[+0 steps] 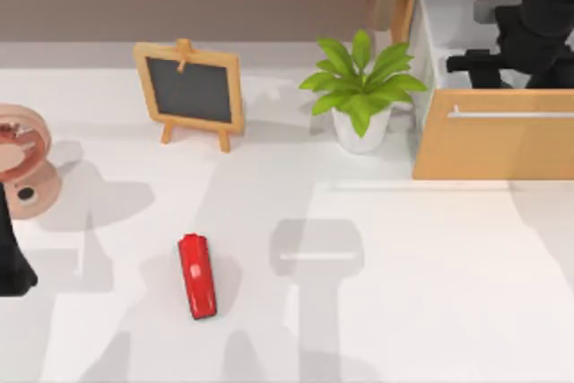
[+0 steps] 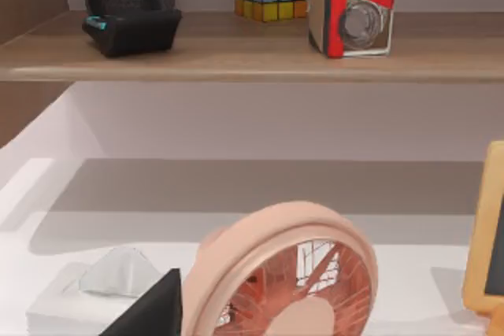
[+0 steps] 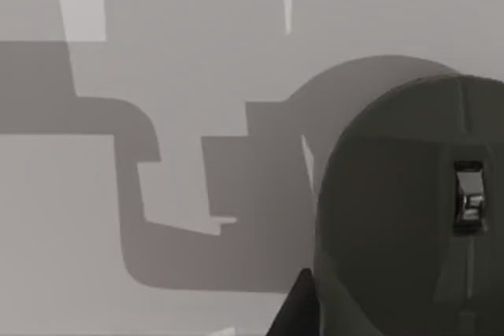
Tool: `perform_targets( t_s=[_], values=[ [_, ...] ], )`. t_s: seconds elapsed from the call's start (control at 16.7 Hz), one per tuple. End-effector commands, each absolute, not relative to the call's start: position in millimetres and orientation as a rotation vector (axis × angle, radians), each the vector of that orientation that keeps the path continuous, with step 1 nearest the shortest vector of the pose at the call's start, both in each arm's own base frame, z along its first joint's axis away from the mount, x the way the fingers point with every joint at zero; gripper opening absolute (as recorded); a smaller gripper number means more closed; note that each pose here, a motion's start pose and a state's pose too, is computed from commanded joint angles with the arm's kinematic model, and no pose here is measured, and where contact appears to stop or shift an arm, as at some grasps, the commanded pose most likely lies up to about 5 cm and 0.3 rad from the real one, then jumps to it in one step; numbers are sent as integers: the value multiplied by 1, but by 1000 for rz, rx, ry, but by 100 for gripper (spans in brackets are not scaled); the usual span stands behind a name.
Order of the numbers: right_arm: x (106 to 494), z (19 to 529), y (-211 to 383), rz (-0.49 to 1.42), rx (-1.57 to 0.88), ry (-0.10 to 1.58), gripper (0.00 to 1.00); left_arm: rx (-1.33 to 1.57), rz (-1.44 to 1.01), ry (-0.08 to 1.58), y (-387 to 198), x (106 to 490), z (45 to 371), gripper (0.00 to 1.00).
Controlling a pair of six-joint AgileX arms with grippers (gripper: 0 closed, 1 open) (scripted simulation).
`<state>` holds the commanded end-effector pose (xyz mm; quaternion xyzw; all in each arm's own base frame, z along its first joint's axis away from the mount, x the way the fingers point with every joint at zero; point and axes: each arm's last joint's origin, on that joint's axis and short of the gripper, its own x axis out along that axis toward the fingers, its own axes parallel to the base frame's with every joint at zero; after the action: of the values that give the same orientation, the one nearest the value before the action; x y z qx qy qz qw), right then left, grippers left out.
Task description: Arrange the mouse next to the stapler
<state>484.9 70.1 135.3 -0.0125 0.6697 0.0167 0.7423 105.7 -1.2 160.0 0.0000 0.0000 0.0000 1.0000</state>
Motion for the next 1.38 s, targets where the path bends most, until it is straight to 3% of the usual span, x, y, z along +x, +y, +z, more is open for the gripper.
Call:
perform_targets(
  t_s=[0.24, 0.3, 0.84, 1.38],
  values=[
    [485, 135, 70, 37, -27, 1468, 2, 0, 0, 0, -1, 106, 160, 100],
    [485, 135, 70, 37, -27, 1468, 0, 0, 0, 0, -1, 106, 160, 100],
    [485, 136, 69, 35, -25, 1467, 0, 0, 0, 0, -1, 106, 160, 100],
    [460, 215, 79, -46, 2, 1359, 0, 0, 0, 0, -1, 106, 160, 100]
  ],
)
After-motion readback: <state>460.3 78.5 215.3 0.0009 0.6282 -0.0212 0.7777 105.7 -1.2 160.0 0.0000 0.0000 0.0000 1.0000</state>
